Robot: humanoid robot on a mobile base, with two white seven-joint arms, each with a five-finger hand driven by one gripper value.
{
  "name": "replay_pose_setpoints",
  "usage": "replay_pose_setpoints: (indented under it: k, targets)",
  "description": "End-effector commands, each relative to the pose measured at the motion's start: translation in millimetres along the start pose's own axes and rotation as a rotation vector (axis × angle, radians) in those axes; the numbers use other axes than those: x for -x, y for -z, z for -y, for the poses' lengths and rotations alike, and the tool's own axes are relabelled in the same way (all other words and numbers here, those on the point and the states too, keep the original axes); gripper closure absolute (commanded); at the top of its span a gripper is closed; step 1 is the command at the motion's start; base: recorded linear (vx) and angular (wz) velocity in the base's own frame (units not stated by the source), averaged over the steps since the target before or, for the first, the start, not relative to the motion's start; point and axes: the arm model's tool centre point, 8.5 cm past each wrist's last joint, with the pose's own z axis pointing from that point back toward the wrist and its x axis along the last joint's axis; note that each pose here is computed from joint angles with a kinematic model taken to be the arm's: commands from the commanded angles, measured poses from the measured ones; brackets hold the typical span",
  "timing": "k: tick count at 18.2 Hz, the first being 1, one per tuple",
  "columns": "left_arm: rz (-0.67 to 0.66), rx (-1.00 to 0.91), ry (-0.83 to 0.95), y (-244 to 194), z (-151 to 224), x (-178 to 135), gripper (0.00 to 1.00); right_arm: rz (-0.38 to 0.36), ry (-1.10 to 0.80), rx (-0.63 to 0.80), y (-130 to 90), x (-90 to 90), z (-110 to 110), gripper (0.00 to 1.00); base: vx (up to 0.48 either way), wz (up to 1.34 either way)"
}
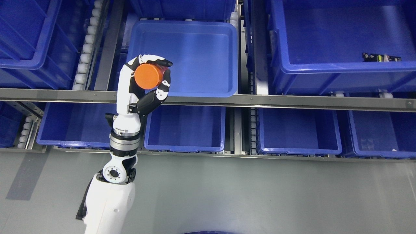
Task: Grab orange capacitor from left shelf to right desk
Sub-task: 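Lift the capacitor out of the bin with the left hand, then hold the capacitor in the left hand while turning toward the steel table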
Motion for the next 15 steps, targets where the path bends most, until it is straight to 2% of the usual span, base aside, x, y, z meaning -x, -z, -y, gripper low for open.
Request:
replay_pose_setpoints:
  k: [1,9,15]
  targets:
    - [0.061,-0.026,0.052,-3.8,-18.0,-30.8,0.99,-0.002,0.005,0.017,0.6,7.1,11.4,0.00,-0.050,-0.13]
    - [0.058,-0.028,0.054,-3.9,-19.0,-30.6,0.99,-0.002,0.005,0.017,0.6,7.1,11.4,0.00,-0.098,-0.20]
    - [0.056,-0.036,0.062,-4.0,-23.2,-30.4,0.99,-0.002,0.005,0.017,0.6,7.1,11.4,0.00,-0.185,-0.40]
